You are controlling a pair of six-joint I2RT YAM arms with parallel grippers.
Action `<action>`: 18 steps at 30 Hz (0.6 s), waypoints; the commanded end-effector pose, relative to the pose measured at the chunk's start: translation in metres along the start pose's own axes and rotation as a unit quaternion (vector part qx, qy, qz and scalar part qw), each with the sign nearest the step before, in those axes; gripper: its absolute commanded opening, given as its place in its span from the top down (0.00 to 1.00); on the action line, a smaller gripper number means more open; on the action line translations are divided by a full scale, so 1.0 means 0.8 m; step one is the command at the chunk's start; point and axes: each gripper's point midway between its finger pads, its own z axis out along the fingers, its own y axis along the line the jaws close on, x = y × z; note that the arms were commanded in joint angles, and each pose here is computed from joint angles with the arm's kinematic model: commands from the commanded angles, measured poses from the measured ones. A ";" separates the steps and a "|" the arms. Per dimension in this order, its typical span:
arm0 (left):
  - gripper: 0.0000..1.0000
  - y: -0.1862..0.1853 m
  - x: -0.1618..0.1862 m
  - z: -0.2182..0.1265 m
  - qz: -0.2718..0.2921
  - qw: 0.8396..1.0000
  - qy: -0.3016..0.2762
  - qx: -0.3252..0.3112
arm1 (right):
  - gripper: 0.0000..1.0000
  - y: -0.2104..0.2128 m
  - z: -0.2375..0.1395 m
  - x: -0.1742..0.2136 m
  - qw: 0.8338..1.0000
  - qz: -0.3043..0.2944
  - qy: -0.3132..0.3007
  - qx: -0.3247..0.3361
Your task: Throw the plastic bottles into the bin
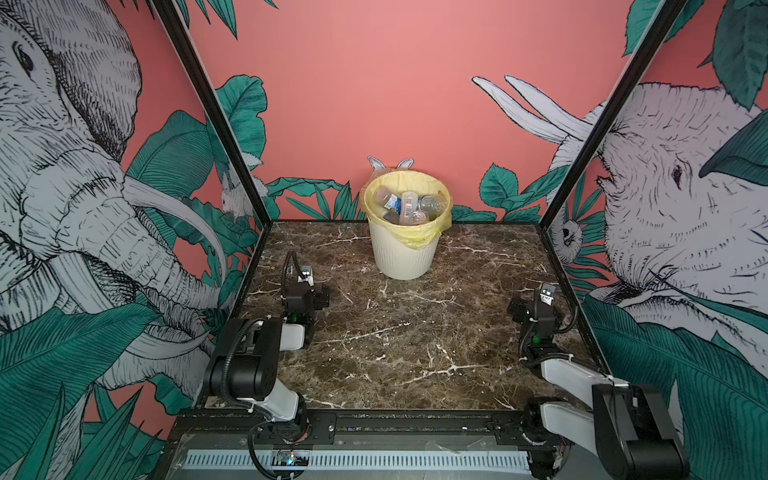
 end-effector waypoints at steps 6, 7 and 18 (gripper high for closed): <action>0.00 -0.007 -0.019 -0.005 0.001 0.999 -0.033 0.022 | 0.01 0.000 0.010 -0.016 0.997 0.012 -0.078 0.007; 0.00 -0.005 -0.021 -0.004 0.000 0.999 -0.038 0.019 | 0.00 0.003 0.012 -0.014 0.996 0.011 -0.083 0.003; 0.00 -0.006 -0.020 -0.005 0.001 0.999 -0.036 0.021 | 0.00 0.039 0.030 0.001 0.995 -0.028 -0.069 -0.063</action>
